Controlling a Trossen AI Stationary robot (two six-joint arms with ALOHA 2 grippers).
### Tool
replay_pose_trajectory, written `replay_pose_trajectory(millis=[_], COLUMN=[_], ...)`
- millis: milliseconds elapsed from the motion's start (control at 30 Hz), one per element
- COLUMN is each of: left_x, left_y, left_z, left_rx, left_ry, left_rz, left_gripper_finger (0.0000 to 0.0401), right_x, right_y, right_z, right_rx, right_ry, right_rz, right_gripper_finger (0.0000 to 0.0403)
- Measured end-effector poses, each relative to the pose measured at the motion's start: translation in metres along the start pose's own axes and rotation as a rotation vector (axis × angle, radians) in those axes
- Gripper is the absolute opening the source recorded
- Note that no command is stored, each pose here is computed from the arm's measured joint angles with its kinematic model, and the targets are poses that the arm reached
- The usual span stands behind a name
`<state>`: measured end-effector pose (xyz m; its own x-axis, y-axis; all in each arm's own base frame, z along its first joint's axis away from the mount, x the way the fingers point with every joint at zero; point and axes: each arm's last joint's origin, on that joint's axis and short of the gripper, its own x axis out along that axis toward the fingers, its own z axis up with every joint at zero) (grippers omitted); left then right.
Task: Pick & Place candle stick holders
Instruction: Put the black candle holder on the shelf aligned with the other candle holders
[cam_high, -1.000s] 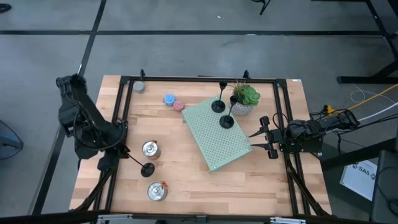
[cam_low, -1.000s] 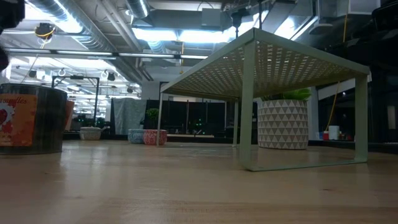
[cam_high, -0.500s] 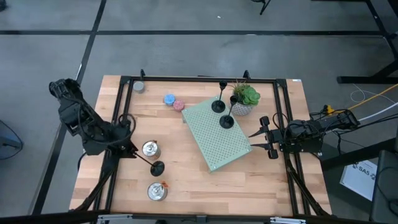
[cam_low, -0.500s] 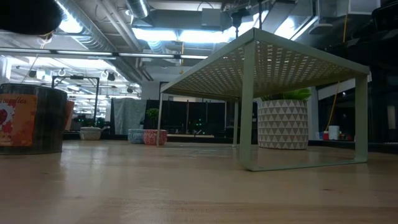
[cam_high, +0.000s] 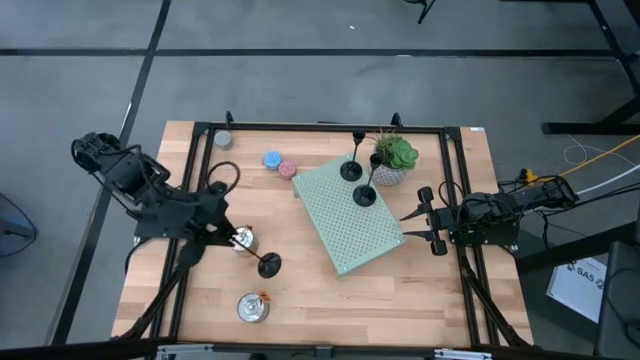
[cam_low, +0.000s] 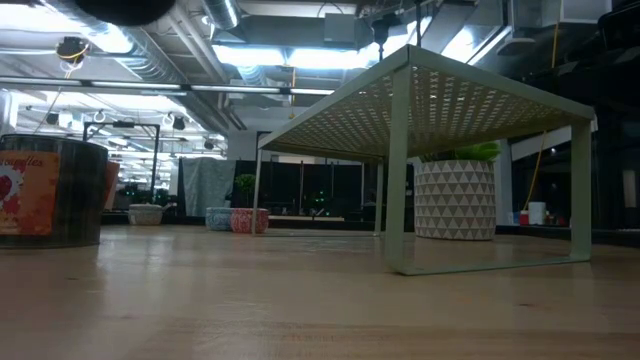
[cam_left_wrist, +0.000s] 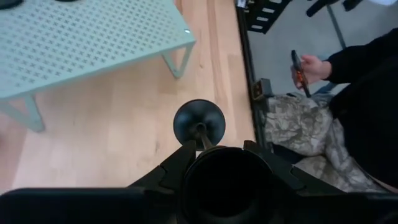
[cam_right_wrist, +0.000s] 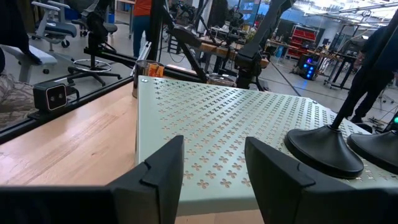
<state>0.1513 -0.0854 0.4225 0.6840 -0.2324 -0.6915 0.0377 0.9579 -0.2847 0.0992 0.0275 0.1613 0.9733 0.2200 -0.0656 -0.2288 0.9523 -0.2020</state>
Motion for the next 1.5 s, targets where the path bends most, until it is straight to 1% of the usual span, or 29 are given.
replay_pose_trajectory(millis=[133, 433, 600, 700, 800, 967, 1067, 1233, 1400, 1500], left_x=[0.009, 0.031, 0.033, 0.033, 0.031, 0.028, 0.028, 0.029, 0.036, 0.042], left_y=[0.005, 0.014, 0.015, 0.015, 0.015, 0.017, 0.020, 0.026, 0.034, 0.039], left_z=[0.010, 0.032, 0.044, 0.050, 0.056, 0.061, 0.062, 0.066, 0.070, 0.074], left_rx=[-0.002, 0.037, 0.079, 0.110, 0.116, 0.106, 0.116, 0.154, 0.197, 0.218], left_ry=[0.021, 0.087, 0.086, 0.078, 0.065, 0.056, 0.056, 0.046, 0.047, 0.060], left_rz=[0.014, -0.013, -0.047, -0.048, -0.048, -0.070, -0.075, -0.056, -0.023, -0.005], left_gripper_finger=[0.0121, 0.0119, 0.0123, 0.0118, 0.0118, 0.0128, 0.0122, 0.0118, 0.0127, 0.0120], right_x=[0.000, 0.000, 0.000, 0.000, 0.000, 0.000, 0.000, 0.000, 0.000, 0.000], right_y=[0.000, 0.000, 0.000, 0.000, 0.000, 0.000, 0.000, 0.000, 0.000, 0.000], right_z=[0.000, 0.000, 0.000, 0.000, 0.000, 0.000, 0.000, 0.000, 0.000, 0.000], right_rx=[0.000, 0.000, 0.000, 0.000, 0.000, 0.000, 0.000, 0.000, 0.000, 0.000], right_ry=[0.000, 0.000, 0.000, 0.000, 0.000, 0.000, 0.000, 0.000, 0.000, 0.000], right_rz=[0.000, 0.000, 0.000, 0.000, 0.000, 0.000, 0.000, 0.000, 0.000, 0.000], right_gripper_finger=[0.0171, 0.0171, 0.0171, 0.0171, 0.0172, 0.0172, 0.0172, 0.0172, 0.0172, 0.0172])
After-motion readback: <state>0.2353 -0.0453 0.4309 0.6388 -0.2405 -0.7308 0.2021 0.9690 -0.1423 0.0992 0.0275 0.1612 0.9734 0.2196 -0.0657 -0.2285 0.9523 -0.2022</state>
